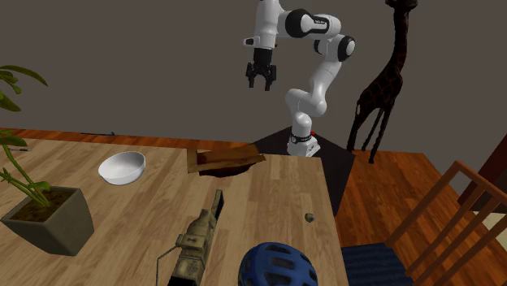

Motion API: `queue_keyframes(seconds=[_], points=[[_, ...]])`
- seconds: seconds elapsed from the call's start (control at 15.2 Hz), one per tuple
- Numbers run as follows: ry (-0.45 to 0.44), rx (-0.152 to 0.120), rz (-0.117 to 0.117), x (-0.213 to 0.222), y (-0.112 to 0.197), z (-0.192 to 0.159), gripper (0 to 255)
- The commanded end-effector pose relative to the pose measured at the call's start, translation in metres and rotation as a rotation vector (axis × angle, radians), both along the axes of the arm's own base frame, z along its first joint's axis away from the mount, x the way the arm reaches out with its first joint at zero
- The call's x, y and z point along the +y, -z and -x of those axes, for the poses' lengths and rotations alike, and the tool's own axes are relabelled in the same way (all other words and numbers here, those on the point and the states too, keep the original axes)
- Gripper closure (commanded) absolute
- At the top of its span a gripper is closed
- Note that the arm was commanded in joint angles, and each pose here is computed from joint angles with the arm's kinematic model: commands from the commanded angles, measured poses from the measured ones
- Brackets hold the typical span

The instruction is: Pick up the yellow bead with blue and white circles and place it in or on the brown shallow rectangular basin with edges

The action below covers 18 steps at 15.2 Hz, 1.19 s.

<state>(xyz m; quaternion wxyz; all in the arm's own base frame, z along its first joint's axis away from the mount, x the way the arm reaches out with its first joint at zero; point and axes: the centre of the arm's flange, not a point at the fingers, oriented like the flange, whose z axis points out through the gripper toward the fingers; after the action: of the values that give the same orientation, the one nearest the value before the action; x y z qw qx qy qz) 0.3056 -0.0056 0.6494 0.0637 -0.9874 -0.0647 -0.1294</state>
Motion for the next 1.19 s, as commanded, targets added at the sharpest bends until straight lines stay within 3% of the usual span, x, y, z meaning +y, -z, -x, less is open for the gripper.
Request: queue_keyframes(seconds=[0.0,1.12], points=[[0.0,0.0,0.0,0.0,0.0,0.0,0],[-0.031,0.006,0.072,0.201,0.104,-0.053,0]])
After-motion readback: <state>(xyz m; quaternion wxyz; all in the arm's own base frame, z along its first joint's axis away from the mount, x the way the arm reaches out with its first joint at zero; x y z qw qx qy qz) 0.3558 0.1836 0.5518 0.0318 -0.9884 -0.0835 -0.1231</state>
